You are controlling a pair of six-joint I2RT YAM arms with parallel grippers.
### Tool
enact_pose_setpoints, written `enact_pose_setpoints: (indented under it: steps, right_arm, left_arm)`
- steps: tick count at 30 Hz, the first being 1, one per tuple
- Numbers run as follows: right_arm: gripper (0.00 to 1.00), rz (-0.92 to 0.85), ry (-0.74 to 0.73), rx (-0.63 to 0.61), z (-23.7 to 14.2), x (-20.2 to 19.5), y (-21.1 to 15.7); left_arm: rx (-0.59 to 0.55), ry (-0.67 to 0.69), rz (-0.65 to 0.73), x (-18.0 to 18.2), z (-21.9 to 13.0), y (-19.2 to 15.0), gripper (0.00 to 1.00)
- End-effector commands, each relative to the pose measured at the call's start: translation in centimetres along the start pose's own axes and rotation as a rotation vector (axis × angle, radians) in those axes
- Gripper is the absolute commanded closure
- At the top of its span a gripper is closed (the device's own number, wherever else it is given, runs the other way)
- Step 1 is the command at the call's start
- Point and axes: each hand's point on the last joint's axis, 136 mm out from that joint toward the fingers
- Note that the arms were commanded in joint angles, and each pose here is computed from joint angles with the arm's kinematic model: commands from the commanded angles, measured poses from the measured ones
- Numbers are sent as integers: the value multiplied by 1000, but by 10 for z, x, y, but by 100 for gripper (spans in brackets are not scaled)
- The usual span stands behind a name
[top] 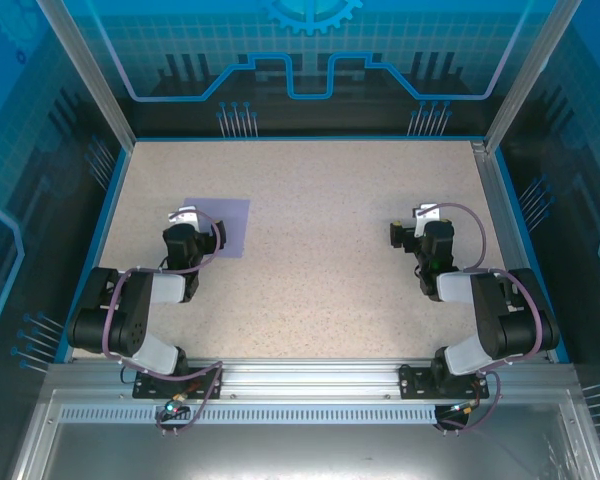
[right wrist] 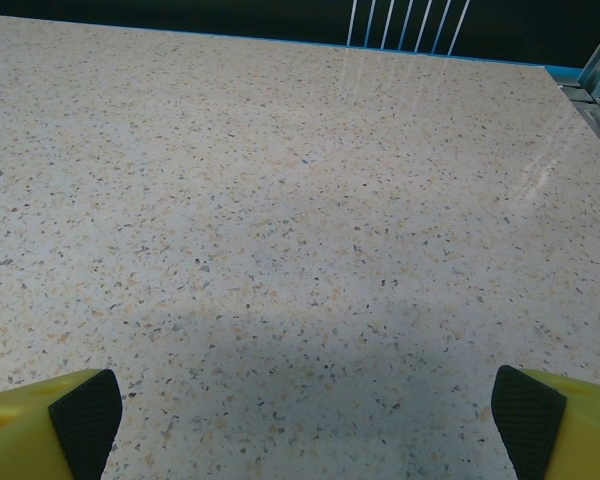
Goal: Fold a paper plane with a square sheet of paper (pick it up from the middle)
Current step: Move the square sheet of paper to the center of the table.
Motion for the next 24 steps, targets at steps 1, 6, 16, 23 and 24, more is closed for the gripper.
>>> enact_pose_setpoints:
  steps: [1, 6, 16, 23, 24]
  right_arm:
    - [1, -3, 12, -30, 0, 2, 9]
    - [1, -56, 128, -24, -2, 22, 11]
    - [1, 43, 81, 86, -27, 13, 32]
    - [1, 212, 227, 225, -77, 38, 61]
    - [1, 272, 236, 224, -83, 39, 65]
  left_arm:
    - [-25, -55, 27, -10, 1, 11, 1]
    - [-21, -111, 53, -19, 0, 10, 1]
    - [27, -21, -87, -1, -36, 37, 1]
    - [102, 49, -309, 14, -73, 56, 1]
    - [111, -16, -303, 3, -74, 59, 1]
Point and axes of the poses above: each hand's point on the last joint's axis, 136 mm out from that joint toward the fingers, its own z axis out along the fingers, its own x axis along the line the jaws close on, y = z × x, and after that the axes turned 2 degrees about z, right-handed
